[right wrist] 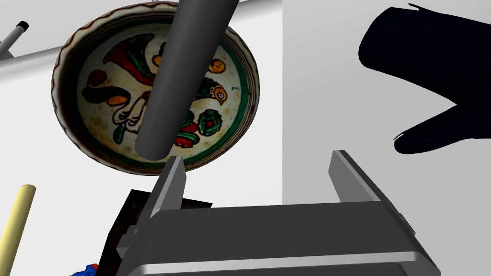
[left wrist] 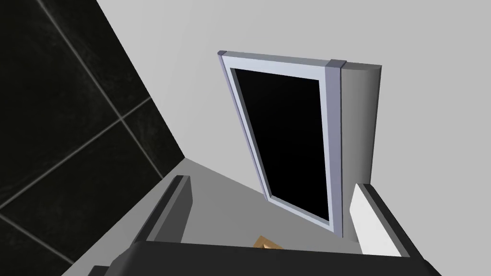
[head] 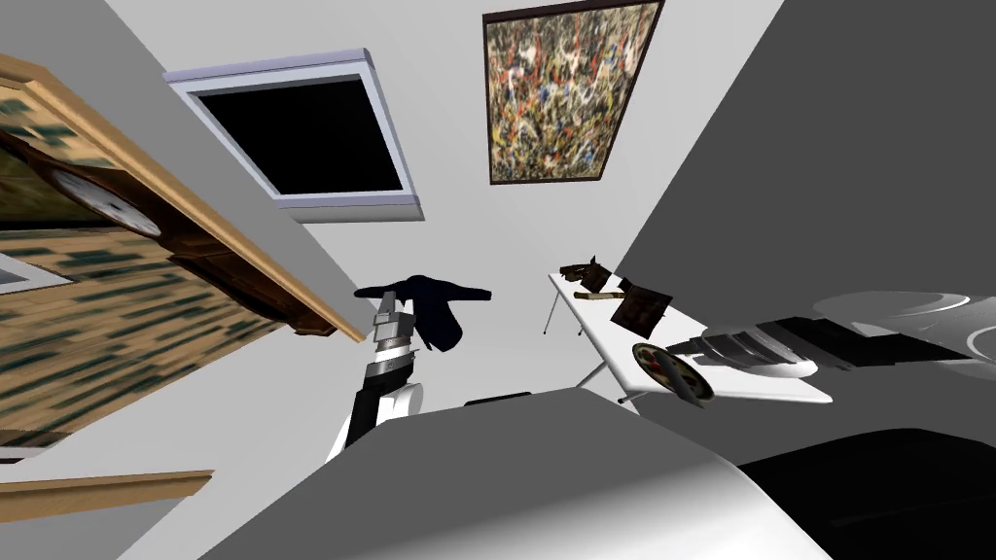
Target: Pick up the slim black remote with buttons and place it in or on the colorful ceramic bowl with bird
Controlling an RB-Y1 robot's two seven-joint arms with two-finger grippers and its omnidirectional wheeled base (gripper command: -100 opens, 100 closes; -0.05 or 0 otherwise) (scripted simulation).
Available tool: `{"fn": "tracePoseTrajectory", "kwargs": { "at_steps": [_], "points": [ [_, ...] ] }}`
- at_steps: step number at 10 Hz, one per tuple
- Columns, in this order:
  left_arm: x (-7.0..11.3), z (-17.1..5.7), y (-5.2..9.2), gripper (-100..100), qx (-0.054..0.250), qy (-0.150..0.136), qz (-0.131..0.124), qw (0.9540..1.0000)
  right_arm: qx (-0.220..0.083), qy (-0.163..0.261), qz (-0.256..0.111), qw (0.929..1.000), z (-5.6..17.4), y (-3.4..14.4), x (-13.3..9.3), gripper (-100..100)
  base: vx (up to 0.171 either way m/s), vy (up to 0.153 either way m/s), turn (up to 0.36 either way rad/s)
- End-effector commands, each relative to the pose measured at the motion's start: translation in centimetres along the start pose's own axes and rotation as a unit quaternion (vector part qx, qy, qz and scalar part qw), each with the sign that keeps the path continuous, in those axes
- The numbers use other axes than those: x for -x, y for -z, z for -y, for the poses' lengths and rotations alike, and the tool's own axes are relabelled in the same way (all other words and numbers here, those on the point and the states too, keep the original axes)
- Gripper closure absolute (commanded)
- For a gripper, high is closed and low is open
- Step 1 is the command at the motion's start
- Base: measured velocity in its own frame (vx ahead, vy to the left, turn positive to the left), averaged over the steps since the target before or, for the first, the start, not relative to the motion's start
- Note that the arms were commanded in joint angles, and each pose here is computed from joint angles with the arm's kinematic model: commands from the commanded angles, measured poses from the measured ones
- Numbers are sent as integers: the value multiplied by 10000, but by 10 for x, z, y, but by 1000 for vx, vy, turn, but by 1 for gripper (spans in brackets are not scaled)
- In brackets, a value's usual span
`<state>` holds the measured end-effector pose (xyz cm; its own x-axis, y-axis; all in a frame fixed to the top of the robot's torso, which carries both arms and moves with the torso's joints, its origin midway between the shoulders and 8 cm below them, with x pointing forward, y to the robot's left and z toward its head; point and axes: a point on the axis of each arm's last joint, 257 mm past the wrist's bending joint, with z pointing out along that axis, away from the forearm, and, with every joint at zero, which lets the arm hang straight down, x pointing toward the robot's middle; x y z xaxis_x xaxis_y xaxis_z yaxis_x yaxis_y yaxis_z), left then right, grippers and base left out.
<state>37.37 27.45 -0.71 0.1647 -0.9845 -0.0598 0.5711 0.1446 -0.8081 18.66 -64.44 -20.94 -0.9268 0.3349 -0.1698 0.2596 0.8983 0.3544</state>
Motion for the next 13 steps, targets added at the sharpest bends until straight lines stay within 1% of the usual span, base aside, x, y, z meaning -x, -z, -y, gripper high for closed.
{"fn": "tracePoseTrajectory", "kwargs": {
  "at_steps": [1, 3, 7, 9, 10, 11, 13],
  "points": [
    [0, 0, 0, 0, 0, 0, 0, 10000, 37, -288, 97, 9995, 5, 5, -1, -100, 67, 58, 175],
    [0, 0, 0, 0, 1, -1, 0, 10000, -268, -473, 317, 9980, 29, 25, 3, -100, 30, 40, 114],
    [0, 0, 0, 0, 1, -2, 0, 10000, -268, -473, 317, 9980, 29, 25, 3, -100, 23, 31, 87],
    [0, 0, 0, 0, 1, -2, 0, 10000, -268, -473, 317, 9980, 29, 25, 3, -100, 0, 0, 0],
    [0, 0, 0, 0, 1, -2, 0, 10000, -257, -901, 362, 9949, 38, 30, -8, -100, 0, 0, 0],
    [0, 0, 0, 0, 1, -2, 0, 10000, -322, -938, 411, 9942, 43, 35, -8, -100, 5, 7, 21],
    [0, 0, 0, 0, 1, -2, 0, 10000, -322, -938, 411, 9942, 43, 35, -8, -100, 0, 0, 1]
  ]
}}
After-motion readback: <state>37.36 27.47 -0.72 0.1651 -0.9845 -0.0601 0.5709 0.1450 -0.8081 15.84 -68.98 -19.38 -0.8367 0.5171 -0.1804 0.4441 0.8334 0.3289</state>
